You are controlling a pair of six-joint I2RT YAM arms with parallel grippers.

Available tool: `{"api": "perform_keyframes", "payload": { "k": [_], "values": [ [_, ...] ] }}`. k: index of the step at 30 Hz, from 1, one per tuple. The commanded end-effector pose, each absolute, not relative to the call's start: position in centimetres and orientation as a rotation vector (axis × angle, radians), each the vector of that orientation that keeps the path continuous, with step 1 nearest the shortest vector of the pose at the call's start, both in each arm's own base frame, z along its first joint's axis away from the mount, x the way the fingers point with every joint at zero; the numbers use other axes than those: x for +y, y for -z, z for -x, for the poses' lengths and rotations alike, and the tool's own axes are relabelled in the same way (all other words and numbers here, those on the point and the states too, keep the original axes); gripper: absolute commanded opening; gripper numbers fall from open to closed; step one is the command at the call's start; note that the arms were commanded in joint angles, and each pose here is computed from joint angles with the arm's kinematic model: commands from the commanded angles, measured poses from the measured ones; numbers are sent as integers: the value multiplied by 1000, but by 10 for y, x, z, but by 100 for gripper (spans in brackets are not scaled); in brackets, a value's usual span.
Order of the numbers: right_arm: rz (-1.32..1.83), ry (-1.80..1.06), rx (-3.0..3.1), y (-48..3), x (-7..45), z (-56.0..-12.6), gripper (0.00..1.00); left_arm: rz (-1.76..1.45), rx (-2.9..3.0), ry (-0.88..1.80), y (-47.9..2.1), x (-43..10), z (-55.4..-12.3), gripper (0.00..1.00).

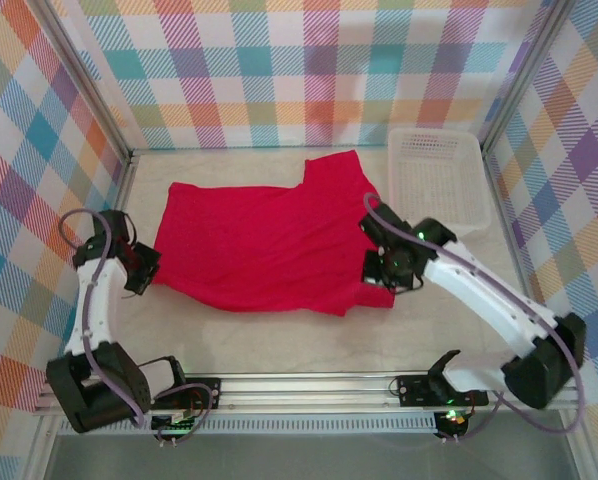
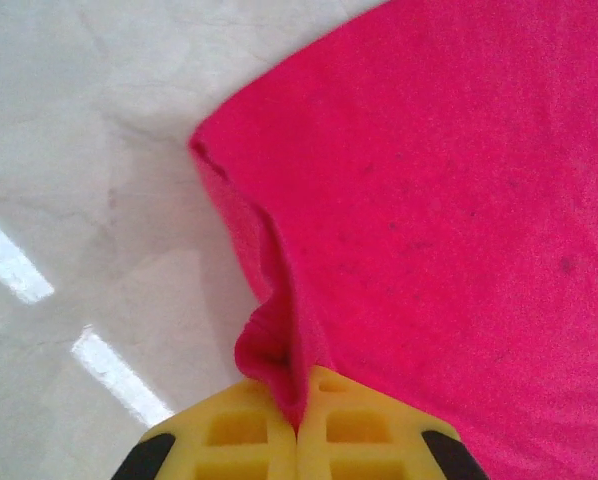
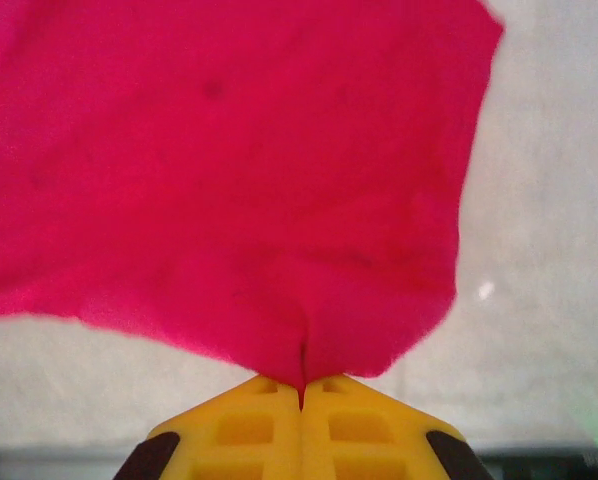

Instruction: Fold the inside-out t-shirt

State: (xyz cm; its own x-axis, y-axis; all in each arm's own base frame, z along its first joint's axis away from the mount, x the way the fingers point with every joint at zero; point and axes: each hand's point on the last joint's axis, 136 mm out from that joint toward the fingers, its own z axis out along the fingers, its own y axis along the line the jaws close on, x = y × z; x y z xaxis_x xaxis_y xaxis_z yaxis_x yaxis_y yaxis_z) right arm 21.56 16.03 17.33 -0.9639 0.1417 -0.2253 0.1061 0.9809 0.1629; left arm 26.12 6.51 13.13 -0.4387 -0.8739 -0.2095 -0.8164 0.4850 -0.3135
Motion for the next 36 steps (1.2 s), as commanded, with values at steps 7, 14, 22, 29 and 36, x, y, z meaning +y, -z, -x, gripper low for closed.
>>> {"api": "perform_keyframes", "payload": {
  "k": [7, 14, 22, 29, 36],
  "values": [
    [-79, -172, 2776, -186, 155, -330, 0, 1443, 2446, 65, -123, 91, -316, 0],
    [-61, -175, 2802, -177, 159, -377, 0, 1436, 2509, 44, -109, 98, -346, 0],
    [-42, -197, 2861, -147, 175, -407, 0, 1441, 2622, 13, -71, 97, -356, 0],
    [-101, -186, 2880, -131, 170, -442, 0, 1443, 2633, 32, -65, 97, -383, 0],
    [-165, -184, 2953, -105, 169, -494, 26, 1406, 2712, 13, -55, 97, -418, 32]
  ]
}}
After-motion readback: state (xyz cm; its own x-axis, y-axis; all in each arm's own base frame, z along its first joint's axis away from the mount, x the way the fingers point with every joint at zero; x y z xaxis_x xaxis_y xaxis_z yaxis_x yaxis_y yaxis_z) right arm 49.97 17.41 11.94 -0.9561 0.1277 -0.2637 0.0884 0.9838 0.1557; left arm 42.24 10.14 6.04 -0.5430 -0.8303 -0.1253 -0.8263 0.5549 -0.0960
